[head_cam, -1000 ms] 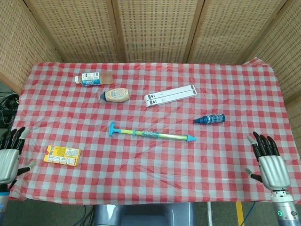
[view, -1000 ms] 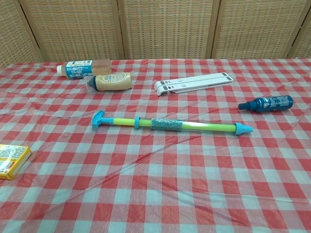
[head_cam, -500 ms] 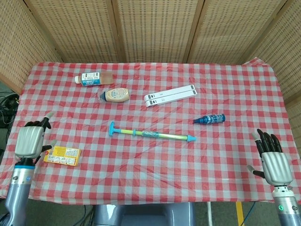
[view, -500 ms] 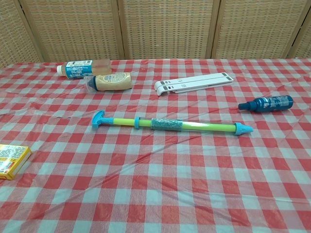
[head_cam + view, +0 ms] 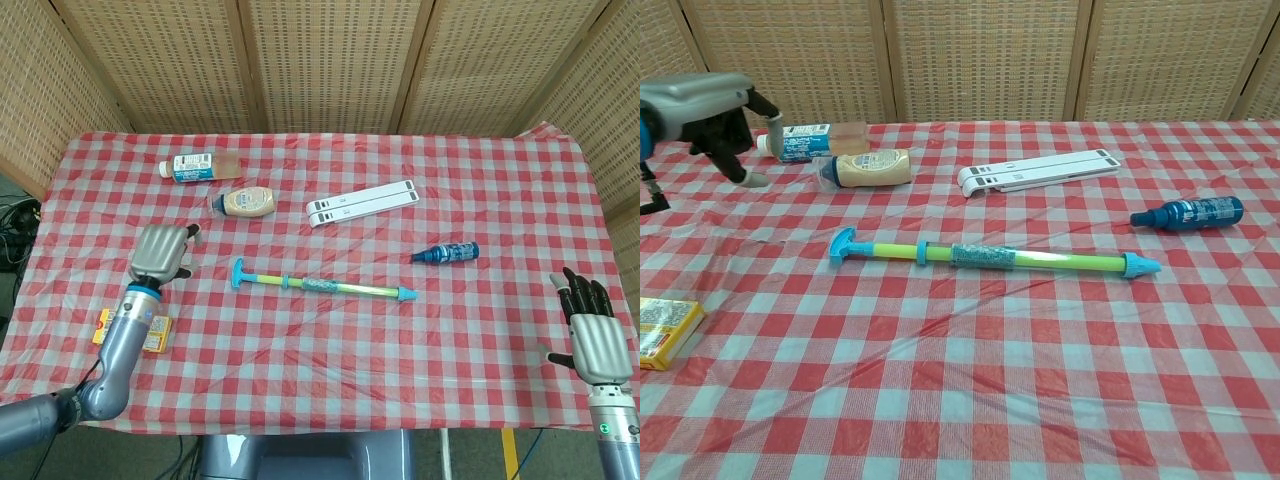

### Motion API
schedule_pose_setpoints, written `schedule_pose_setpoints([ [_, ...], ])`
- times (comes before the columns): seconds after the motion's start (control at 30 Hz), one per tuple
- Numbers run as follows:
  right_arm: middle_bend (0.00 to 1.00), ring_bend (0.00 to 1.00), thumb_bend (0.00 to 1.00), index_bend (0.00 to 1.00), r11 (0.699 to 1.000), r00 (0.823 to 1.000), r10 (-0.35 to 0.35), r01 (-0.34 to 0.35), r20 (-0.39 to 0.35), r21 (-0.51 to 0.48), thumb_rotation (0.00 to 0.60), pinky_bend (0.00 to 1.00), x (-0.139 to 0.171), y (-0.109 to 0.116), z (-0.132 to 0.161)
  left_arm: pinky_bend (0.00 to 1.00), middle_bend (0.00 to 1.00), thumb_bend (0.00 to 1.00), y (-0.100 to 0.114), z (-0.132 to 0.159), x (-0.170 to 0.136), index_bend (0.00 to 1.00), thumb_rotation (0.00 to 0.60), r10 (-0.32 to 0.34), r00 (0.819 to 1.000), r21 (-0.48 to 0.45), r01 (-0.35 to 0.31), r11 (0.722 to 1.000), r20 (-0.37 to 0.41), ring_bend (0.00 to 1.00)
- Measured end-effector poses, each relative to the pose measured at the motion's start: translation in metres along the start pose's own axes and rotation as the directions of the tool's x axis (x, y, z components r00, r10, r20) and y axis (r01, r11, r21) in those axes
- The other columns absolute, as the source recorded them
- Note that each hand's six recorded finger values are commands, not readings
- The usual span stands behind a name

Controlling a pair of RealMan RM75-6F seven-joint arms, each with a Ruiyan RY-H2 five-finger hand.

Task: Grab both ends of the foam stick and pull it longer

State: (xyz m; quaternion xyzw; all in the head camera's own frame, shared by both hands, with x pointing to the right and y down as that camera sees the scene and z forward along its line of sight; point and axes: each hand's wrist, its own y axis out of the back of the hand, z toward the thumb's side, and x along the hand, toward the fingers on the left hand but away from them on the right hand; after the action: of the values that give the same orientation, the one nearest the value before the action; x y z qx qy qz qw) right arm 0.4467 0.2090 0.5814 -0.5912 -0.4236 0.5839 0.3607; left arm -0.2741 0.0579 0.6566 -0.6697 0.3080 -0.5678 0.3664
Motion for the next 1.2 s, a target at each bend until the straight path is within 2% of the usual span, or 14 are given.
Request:
schedule_pose_setpoints([
  [0.23,0.00,0.00,0.09,0.04,1.000,1.000,0.014,-0.013,0.012,-0.017,0.600,0.00,-0.003,-0.003,-0.005,0.74,0.93,0.29,-0.020,0.056,0.037,0.45,0.600,-0.111,0.993,0.052,0.109,0.993,0.039,0.85],
  [0.33,0.00,0.00,0.09,0.04,1.000,1.000,0.017,-0.017,0.009,-0.026,0.600,0.00,-0.004,-0.004,-0.006,0.74,0.93,0.32,-0.032,0.074,0.042,0.44,0.600,-0.156,0.986,0.062,0.153,0.986,0.052,0.85],
  [0.47,0.00,0.00,0.09,0.05,0.999,1.000,0.022,-0.021,0.006,-0.037,0.600,0.00,-0.004,-0.006,-0.006,0.74,0.93,0.32,-0.046,0.090,0.044,0.41,0.600,-0.211,0.976,0.073,0.207,0.976,0.060,0.85],
  [0.63,0.00,0.00,0.09,0.05,0.999,1.000,0.026,-0.026,-0.003,-0.045,0.600,0.00,-0.003,-0.006,-0.005,0.74,0.93,0.32,-0.058,0.103,0.047,0.40,0.600,-0.263,0.963,0.091,0.257,0.962,0.056,0.85],
  [0.8,0.00,0.00,0.09,0.05,0.998,1.000,0.020,-0.020,-0.005,-0.053,0.600,0.00,-0.003,-0.005,-0.004,0.74,0.93,0.32,-0.066,0.112,0.048,0.40,0.600,-0.284,0.957,0.098,0.278,0.956,0.052,0.85],
  [1.2,0.00,0.00,0.09,0.05,0.998,1.000,0.019,-0.019,-0.004,-0.063,0.600,0.00,-0.003,-0.004,-0.005,0.74,0.93,0.33,-0.079,0.110,0.047,0.42,0.600,-0.302,0.953,0.132,0.295,0.946,0.038,0.85],
])
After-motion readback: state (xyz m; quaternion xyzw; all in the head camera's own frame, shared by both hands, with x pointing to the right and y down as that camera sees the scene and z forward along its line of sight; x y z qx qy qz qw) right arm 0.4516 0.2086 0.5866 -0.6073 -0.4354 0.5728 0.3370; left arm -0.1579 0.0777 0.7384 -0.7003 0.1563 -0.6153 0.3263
